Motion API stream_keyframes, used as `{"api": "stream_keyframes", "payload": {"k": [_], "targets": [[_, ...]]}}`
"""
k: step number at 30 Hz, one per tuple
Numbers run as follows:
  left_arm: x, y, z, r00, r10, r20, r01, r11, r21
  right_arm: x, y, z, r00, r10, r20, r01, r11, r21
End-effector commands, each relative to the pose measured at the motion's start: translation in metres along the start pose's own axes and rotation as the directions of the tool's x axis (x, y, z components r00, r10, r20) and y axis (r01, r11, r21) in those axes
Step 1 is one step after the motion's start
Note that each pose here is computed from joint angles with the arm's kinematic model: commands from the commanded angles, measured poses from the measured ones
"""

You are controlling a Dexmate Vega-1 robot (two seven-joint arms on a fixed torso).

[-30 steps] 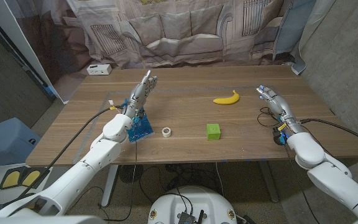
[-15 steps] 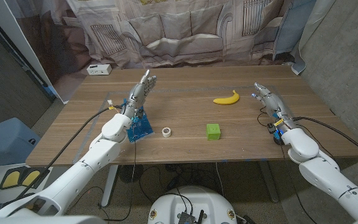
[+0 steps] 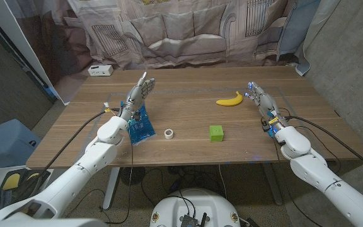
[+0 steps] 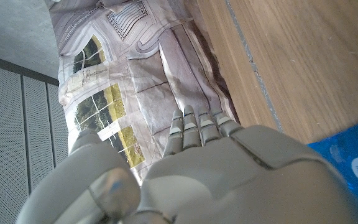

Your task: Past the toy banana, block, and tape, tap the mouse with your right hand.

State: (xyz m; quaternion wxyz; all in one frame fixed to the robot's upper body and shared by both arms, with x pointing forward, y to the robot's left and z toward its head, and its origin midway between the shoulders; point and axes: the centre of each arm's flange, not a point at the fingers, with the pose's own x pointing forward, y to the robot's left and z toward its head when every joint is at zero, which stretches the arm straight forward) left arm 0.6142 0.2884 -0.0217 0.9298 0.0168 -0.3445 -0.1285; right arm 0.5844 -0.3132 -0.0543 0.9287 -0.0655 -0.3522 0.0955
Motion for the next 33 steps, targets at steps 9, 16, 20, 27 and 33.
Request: {"api": "stream_keyframes", "payload": {"k": [9,16,20,27,33], "targets": [[0.002,-0.001,0.002,1.0,-0.007,-0.012,0.007,1.0,0.006,0.03,-0.015,-0.005,1.0,0.03,-0.006,-0.03,0.999,0.034],[0.009,-0.008,0.001,1.0,-0.019,-0.009,0.019,1.0,0.007,0.035,-0.021,-0.012,0.999,0.033,-0.038,-0.031,0.999,0.042],[0.011,-0.009,0.0,1.0,-0.017,-0.008,0.017,1.0,0.004,0.037,-0.024,-0.015,0.998,0.031,-0.047,-0.028,0.998,0.048],[0.011,-0.011,-0.005,1.0,-0.017,-0.017,0.017,1.0,-0.003,0.038,-0.025,-0.019,0.999,0.014,-0.04,-0.011,0.998,0.061],[0.011,-0.008,-0.007,1.0,-0.021,-0.015,0.021,1.0,-0.006,0.038,-0.02,-0.021,0.999,0.014,-0.051,-0.01,0.998,0.065]]}}
